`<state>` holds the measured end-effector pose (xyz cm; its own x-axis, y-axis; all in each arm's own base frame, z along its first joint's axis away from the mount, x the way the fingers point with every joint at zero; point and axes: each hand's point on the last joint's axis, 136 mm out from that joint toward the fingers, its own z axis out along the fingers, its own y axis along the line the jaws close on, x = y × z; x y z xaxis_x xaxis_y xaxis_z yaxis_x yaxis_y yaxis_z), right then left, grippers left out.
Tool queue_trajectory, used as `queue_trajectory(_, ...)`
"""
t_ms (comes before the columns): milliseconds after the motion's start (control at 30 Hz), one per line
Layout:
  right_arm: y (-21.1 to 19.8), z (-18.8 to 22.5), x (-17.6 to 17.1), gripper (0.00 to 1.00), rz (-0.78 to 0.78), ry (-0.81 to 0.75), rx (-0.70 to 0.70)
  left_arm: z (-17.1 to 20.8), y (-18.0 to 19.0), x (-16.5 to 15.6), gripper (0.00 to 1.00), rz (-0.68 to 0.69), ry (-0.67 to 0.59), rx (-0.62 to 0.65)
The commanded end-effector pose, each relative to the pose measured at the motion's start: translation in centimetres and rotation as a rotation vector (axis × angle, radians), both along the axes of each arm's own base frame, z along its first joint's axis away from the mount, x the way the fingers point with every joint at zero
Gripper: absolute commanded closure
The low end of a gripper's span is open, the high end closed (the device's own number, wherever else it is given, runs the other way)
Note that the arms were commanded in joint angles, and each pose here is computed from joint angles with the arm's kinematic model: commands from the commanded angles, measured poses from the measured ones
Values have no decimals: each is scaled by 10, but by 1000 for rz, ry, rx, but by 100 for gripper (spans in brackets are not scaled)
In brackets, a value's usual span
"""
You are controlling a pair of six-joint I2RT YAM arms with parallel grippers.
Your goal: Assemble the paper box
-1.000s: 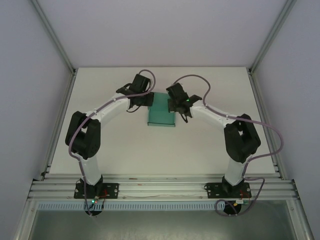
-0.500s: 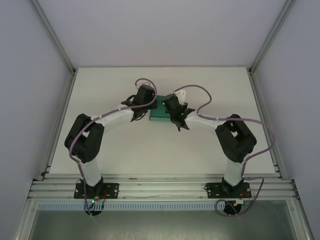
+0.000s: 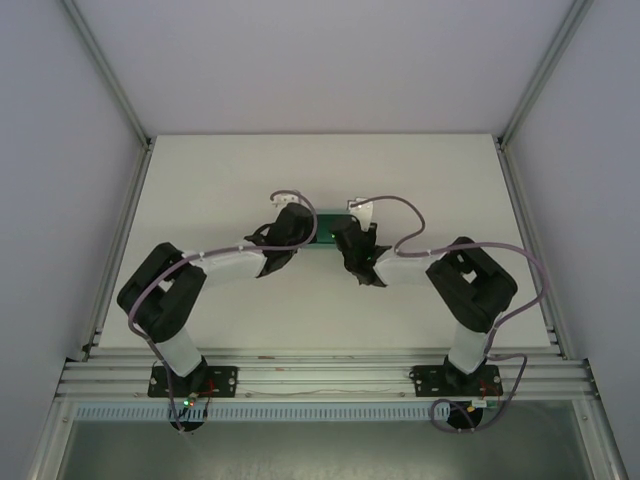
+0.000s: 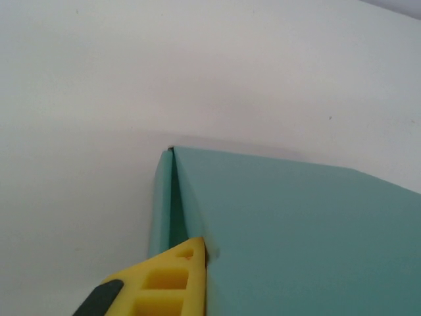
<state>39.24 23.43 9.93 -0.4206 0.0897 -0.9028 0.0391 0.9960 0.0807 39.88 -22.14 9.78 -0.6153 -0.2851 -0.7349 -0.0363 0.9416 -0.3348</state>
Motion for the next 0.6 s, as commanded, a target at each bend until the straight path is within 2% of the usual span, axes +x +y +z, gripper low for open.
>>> queue_trajectory(0,14,-47,-27,96,142,91,-143,-29,-24,-39,83,-123,143,-21)
queue_trajectory(167,10,-56,-34,96,183,87,-191,-10,-17,-47,58,-121,124,-29)
queue_trajectory(267,7,-59,-36,96,183,93,-204,9,-12,-54,38,-125,108,-38)
queue_trajectory(333,8,-60,-36,96,186,93,-207,23,-9,-60,22,-137,106,-38)
queue_trajectory(400,8,-61,-37,96,190,99,-207,37,-3,-67,0,-137,109,-26)
queue_trajectory(567,6,-64,-37,96,188,99,-227,75,37,-72,0,2,105,64)
